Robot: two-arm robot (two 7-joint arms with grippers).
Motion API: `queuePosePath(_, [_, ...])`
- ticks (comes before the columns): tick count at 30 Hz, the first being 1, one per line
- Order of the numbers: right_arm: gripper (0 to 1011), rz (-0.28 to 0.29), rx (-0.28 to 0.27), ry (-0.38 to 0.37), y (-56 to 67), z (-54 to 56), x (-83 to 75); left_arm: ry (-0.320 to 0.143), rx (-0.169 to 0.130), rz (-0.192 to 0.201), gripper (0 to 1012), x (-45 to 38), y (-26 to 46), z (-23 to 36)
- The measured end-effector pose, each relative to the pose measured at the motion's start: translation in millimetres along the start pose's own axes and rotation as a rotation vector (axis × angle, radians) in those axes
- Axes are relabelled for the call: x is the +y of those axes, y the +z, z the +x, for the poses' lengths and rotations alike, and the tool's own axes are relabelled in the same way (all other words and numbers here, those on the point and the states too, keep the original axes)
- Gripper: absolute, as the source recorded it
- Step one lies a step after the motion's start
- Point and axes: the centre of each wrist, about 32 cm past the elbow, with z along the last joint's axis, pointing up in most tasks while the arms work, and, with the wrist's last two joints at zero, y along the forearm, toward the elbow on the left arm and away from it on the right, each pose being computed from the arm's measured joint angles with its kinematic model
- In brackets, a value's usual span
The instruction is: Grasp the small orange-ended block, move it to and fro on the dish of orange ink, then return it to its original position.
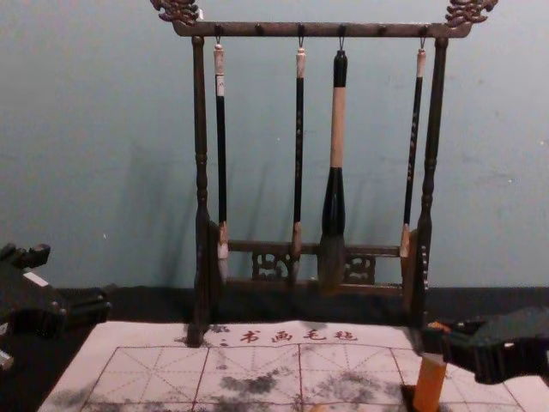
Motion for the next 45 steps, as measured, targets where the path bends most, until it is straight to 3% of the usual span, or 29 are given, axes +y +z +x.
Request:
queuePosePath(26, [130, -0.041, -0.015, -0.014, -12.0, -3.0, 13.3, 0.000, 0.000, 0.000, 1001, 0.0, 0.0, 0.0])
queuePosePath(45, [136, -0.044, -0.022, -0.013, -13.1, -3.7, 14.5, 0.000, 0.000, 0.000, 1001, 0.0, 0.0, 0.0])
